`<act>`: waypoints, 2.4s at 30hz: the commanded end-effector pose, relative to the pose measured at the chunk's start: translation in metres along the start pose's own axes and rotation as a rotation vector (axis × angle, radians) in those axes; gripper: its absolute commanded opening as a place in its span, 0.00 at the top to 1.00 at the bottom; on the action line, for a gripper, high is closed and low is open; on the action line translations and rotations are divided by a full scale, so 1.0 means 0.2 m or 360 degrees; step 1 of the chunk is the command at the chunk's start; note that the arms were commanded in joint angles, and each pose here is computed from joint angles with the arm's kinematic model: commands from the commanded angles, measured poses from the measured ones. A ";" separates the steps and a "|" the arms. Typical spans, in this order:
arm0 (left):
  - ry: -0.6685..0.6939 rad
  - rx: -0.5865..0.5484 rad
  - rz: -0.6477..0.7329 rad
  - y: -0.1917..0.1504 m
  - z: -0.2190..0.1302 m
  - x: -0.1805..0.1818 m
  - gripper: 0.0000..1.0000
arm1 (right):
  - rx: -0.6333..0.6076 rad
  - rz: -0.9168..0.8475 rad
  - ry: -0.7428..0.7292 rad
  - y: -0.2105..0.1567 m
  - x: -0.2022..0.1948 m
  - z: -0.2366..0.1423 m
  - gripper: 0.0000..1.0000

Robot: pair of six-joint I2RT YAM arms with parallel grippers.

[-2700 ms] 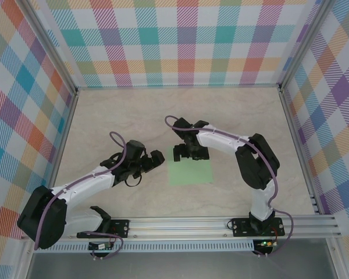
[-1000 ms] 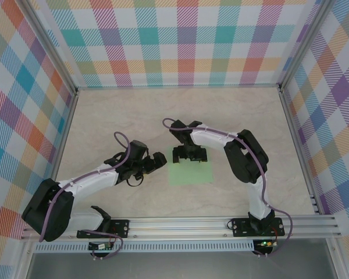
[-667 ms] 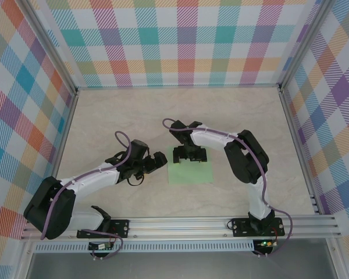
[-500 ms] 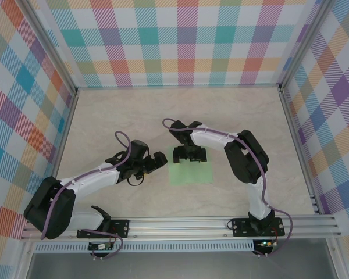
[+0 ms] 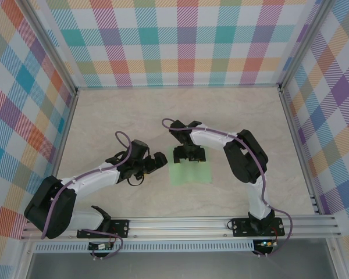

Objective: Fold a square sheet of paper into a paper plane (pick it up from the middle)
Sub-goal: Fold a square sheet of paper at the center of the table.

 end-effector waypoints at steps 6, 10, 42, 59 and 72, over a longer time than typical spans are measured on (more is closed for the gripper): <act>-0.0018 -0.0013 -0.0007 0.04 -0.02 -0.04 0.00 | 0.0056 -0.0056 0.0001 -0.02 0.02 -0.01 0.30; -0.0008 -0.0023 -0.0008 0.04 -0.03 -0.03 0.00 | 0.0024 -0.0056 0.0040 -0.01 0.02 -0.06 0.46; -0.0302 0.0069 -0.0161 0.06 -0.03 -0.15 0.03 | -0.0062 0.0523 0.1316 0.07 0.10 -0.16 0.57; -0.0250 0.0304 -0.0096 -0.07 0.21 -0.26 0.22 | 0.0010 0.0482 0.0986 -0.09 -0.11 -0.13 0.33; -0.0364 0.0380 -0.0036 -0.15 0.30 -0.42 0.38 | 0.0047 0.0454 0.1035 -0.13 -0.24 -0.14 0.32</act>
Point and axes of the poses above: each hand's point on the last joint's axis, 136 mm out from that joint toward the fingers, its own z axis out along the fingers, its own x axis along the line the jaws close on, y = z × x, the point moved 3 cm from there along -z, back along the fingers, and after that the axes turned 2 degrees about -z, right-handed, at the moved point
